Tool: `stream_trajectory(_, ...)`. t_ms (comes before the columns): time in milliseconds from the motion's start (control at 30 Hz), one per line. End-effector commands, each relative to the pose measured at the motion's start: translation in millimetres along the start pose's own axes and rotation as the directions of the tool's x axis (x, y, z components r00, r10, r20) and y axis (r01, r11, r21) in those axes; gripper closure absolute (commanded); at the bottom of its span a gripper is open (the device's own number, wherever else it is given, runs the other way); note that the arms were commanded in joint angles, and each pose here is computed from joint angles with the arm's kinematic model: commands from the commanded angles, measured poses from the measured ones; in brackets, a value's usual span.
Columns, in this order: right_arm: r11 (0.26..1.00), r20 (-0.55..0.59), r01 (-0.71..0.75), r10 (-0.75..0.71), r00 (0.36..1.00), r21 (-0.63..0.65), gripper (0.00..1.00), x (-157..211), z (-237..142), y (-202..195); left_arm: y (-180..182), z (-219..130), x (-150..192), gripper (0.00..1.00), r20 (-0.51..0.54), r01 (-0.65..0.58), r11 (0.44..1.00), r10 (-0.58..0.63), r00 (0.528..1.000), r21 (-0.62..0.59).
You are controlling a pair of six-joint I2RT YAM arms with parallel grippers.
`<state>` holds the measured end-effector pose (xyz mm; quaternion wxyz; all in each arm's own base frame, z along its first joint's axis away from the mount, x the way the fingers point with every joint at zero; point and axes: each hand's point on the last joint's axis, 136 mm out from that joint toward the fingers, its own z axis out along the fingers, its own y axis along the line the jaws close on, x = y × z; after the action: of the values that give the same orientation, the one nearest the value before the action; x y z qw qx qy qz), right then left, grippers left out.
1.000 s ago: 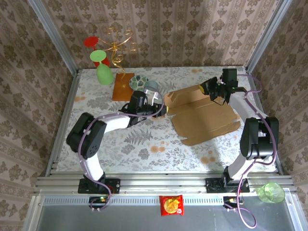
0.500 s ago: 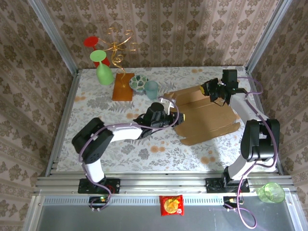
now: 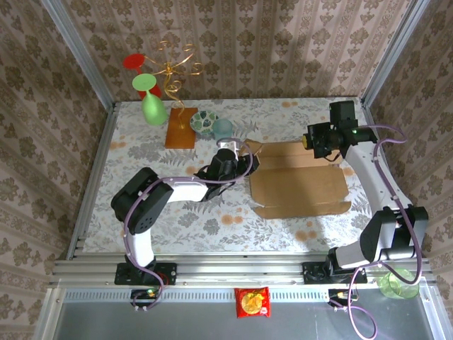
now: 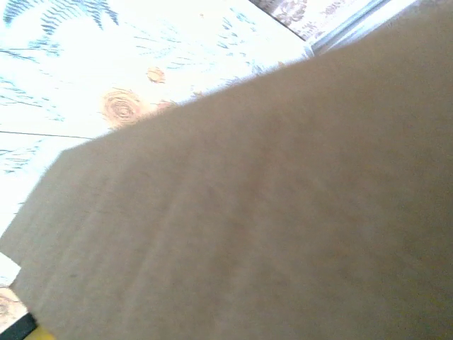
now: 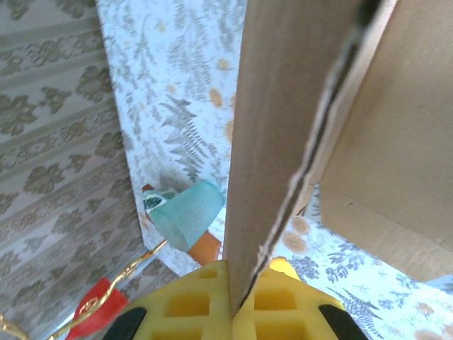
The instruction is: Fold the paper box
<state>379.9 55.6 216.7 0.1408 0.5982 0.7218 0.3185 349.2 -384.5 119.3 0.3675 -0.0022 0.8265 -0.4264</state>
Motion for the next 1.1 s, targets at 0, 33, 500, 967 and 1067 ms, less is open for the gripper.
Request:
stream_trajectory(0,0.997,0.079,-0.073,0.07,0.994,0.03,1.0,-4.6,-25.9,-3.5,12.8,-8.0,-1.6,0.53,0.011,0.038,0.997,-0.037,0.999,-0.073)
stream_trajectory(33,0.996,0.086,-0.081,0.079,0.993,0.028,1.0,-5.1,-28.3,-2.2,16.0,-10.0,0.6,0.52,0.011,0.037,0.996,-0.036,0.999,-0.079)
stream_trajectory(500,0.988,0.078,-0.152,0.152,0.985,-0.013,1.0,-0.6,-45.0,19.5,9.9,10.9,26.7,0.54,0.014,-0.021,0.988,0.019,1.0,0.152)
stream_trajectory(967,0.987,0.061,-0.155,0.157,0.986,-0.041,1.0,-1.2,-37.7,25.7,-12.5,12.4,21.2,0.79,0.05,-0.091,0.99,0.086,0.995,0.107)
stream_trajectory(1067,0.985,0.052,-0.164,0.166,0.985,-0.048,1.0,-1.9,-31.3,25.1,-18.0,9.4,23.9,0.79,0.046,-0.122,0.989,0.119,0.992,0.086)
